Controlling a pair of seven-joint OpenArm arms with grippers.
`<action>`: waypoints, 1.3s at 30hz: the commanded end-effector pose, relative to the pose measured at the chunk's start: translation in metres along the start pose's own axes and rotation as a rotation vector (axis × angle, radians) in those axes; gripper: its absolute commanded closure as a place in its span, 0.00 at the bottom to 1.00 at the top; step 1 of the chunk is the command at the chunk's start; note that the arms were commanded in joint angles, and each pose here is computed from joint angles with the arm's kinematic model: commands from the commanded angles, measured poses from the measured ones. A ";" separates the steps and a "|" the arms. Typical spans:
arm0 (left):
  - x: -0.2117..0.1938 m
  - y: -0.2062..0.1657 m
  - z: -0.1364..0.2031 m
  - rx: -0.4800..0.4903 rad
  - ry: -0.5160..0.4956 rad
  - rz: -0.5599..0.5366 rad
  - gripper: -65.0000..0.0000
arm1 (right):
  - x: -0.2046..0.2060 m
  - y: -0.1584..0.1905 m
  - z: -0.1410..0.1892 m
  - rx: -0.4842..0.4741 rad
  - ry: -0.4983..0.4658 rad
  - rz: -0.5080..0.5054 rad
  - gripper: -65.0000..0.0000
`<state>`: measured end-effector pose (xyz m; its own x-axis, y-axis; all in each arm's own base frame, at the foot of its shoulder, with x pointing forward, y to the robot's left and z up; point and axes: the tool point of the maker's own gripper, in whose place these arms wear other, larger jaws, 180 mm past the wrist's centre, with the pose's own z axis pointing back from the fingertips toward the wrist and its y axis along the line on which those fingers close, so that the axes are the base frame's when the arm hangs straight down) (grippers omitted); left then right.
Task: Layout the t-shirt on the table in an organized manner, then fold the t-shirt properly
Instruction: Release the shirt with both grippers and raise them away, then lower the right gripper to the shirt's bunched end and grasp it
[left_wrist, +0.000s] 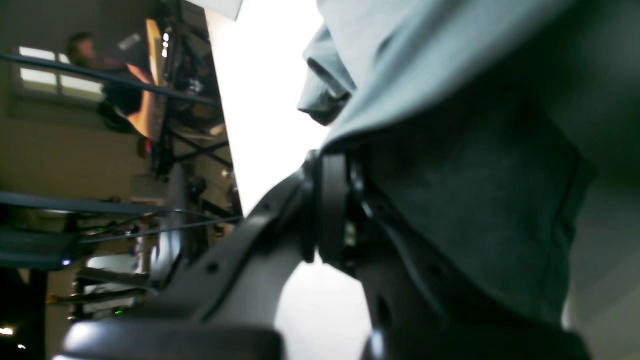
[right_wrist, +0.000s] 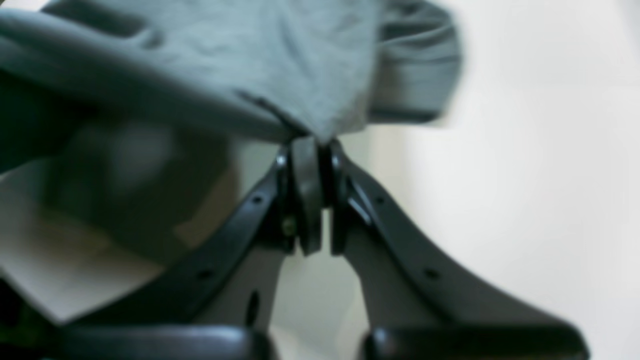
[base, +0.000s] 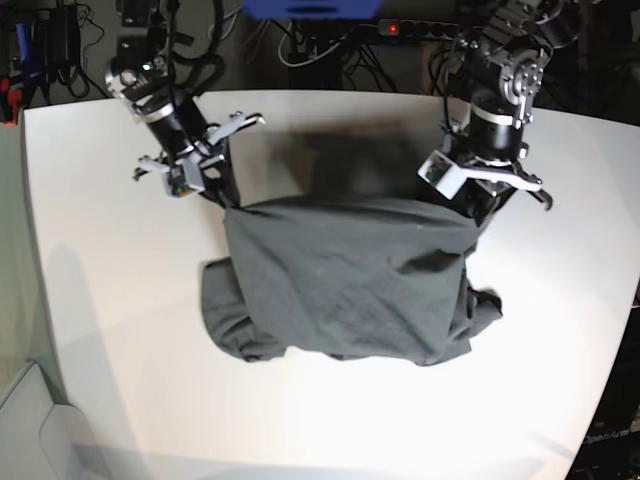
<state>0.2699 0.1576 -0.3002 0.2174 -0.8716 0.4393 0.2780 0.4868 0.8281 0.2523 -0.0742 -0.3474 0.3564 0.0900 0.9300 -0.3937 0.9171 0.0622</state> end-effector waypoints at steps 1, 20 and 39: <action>0.000 0.020 0.001 0.065 -0.016 -0.025 1.00 | 0.013 0.006 0.001 0.016 -0.056 -0.008 1.00; -0.085 0.071 0.025 0.196 0.199 -0.209 1.00 | -0.020 0.164 0.024 0.464 0.046 -0.017 1.00; -0.105 0.107 0.028 0.291 0.272 -0.228 0.99 | -0.047 0.210 0.037 0.631 0.111 0.006 0.69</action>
<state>0.2469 0.2978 -0.2627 0.4446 -0.8794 0.1703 0.1219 0.2477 0.9611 0.1211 0.0927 -0.3792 0.4375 0.2247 0.8707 -0.8071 0.5251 0.2700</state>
